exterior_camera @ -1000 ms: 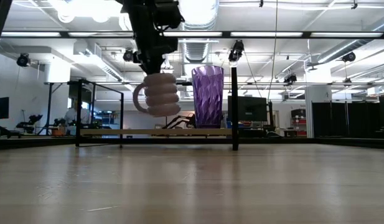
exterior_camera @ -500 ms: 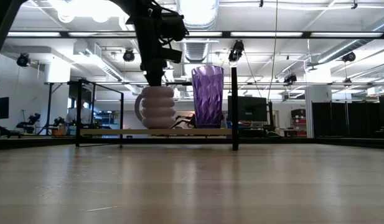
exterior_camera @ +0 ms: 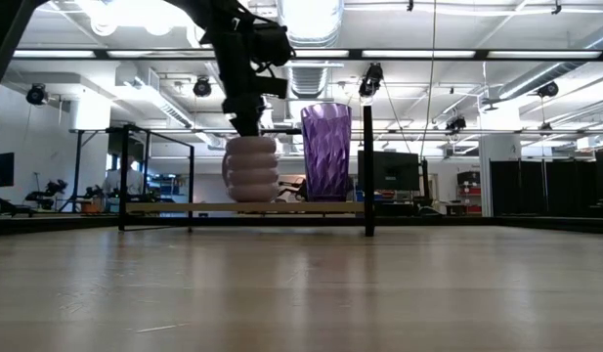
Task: Stack small to large cups/mugs on shelf
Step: Put the purple cup on the shelf, then put the blue cup on the shelf
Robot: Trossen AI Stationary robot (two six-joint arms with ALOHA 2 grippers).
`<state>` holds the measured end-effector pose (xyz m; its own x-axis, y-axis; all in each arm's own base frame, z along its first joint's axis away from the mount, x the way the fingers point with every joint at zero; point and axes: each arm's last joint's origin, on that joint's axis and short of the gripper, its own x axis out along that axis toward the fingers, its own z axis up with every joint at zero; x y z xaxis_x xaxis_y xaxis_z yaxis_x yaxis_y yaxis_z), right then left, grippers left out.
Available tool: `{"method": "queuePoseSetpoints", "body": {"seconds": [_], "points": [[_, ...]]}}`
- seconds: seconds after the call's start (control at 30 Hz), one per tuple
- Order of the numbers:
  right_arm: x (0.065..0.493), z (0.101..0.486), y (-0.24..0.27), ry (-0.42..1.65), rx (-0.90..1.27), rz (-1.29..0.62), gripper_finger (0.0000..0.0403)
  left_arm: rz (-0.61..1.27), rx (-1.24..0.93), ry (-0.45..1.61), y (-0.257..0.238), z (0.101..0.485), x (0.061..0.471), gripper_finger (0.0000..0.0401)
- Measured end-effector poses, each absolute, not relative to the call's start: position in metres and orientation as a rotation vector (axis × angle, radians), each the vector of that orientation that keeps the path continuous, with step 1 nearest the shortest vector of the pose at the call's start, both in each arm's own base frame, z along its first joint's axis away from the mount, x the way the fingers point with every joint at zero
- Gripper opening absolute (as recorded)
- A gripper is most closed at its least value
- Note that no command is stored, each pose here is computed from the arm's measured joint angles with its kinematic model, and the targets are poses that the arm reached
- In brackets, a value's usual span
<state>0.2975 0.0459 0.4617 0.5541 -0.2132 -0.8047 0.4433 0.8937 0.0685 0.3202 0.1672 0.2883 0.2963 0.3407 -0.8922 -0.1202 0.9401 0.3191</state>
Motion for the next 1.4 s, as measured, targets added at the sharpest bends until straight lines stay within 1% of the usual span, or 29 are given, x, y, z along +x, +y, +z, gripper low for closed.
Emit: {"method": "queuePoseSetpoints", "body": {"seconds": [0.27, 0.53, 0.63, 0.73, 0.9, 1.03, 1.17, 1.3, 1.4], "points": [[0.298, 0.462, 0.046, 0.906, 0.275, -0.393, 0.0054, 0.318, 0.208, 1.207, 0.169, 0.287, 0.324, 0.0017], [0.297, 0.462, 0.046, 0.906, 0.275, -0.393, 0.0054, 0.321, 0.202, 1.209, 0.169, 0.285, 0.324, 0.007], [0.297, 0.462, 0.046, 0.906, 0.275, -0.393, 0.0054, 0.321, 0.202, 1.209, 0.169, 0.285, 0.324, 0.0082], [0.297, 0.462, 0.046, 0.906, 0.275, -0.393, 0.0054, 0.329, 0.207, 1.196, 0.17, 0.286, 0.326, 0.0086], [0.297, 0.462, 0.046, 0.906, 0.275, -0.393, 0.0054, 0.394, 0.244, 1.201, 0.172, 0.288, 0.326, 0.0086], [0.297, 0.462, 0.046, 0.906, 0.281, -0.396, 0.0054, 0.396, 0.259, 1.185, 0.167, 0.294, 0.327, 0.0086], [0.297, 0.461, 0.048, 0.91, 0.346, -0.398, 0.0054, 0.377, 0.267, 1.171, 0.152, 0.308, 0.321, 0.0086], [0.295, 0.46, 0.06, 0.939, 0.489, -0.35, 0.0054, 0.395, 0.196, 1.154, 0.13, 0.326, 0.308, 0.0086], [0.294, 0.455, 0.075, 0.967, 0.569, -0.36, 0.0054, 0.39, 0.16, 1.122, 0.11, 0.342, 0.295, 0.0086]]}}
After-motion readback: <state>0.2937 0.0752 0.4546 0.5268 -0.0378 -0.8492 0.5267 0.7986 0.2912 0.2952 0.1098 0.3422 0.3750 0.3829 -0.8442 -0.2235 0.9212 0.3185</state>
